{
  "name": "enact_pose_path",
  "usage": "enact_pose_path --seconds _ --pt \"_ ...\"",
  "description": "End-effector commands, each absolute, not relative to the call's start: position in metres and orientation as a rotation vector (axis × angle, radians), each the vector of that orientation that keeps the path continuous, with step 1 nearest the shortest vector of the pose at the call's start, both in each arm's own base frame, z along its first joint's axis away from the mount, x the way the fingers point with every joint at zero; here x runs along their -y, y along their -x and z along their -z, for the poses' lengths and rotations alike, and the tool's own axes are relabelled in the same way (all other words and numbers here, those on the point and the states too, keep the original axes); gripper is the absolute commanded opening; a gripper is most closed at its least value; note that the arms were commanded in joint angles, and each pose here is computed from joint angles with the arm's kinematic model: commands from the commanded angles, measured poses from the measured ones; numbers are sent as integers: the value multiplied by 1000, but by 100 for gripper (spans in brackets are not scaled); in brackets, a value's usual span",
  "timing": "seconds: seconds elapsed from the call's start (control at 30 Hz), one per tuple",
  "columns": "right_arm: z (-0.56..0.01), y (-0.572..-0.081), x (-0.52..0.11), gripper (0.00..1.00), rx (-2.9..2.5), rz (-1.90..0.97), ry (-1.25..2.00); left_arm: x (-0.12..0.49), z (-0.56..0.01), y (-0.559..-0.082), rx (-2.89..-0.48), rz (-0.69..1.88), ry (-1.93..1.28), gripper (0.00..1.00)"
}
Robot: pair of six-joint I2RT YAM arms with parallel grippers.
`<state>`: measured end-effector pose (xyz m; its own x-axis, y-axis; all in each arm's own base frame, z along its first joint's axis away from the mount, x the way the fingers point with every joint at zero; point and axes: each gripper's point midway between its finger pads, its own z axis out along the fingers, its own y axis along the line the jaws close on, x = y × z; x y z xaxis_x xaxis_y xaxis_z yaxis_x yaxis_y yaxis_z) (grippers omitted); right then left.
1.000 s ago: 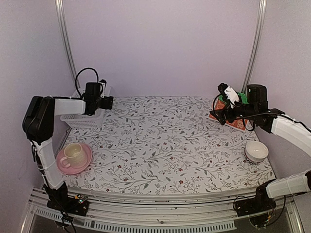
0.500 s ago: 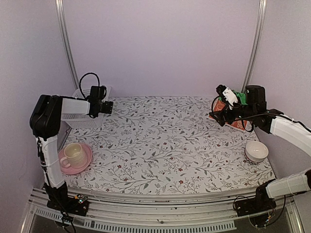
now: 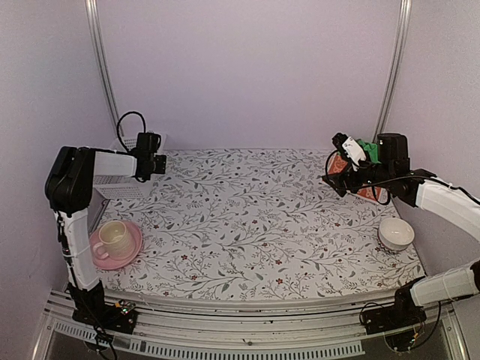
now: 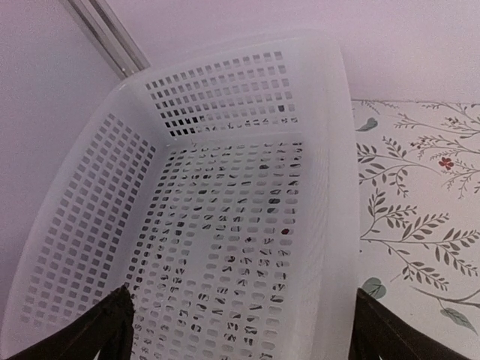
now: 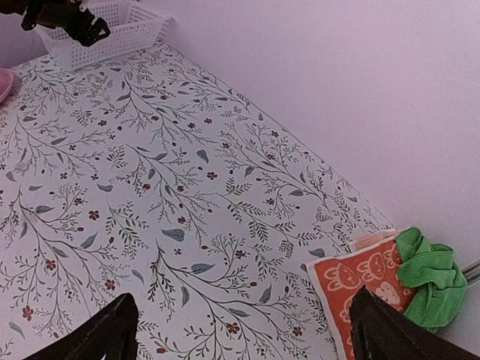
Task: Roll the towels
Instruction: Move the bin to the corner of the board.
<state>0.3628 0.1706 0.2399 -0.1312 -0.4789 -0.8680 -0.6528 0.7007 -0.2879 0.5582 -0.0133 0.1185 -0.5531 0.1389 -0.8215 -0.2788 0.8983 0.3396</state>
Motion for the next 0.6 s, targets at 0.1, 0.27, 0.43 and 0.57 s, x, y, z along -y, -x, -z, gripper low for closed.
enact_pose_path --seconds 0.1,0.27,0.43,0.57 --pt "-239 -372 -168 99 -1778 -142 864 1 -122 -558 -2059 -564 143 97" --pt "-248 -399 -148 99 -1847 -26 716 45 -140 -558 -2014 -498 -3 97" --pt "-234 -433 -124 99 -1962 107 613 85 -151 -552 -2005 -428 -103 97" --pt "-208 -475 -80 99 -2110 205 484 114 -173 -540 -1977 -343 -153 97"
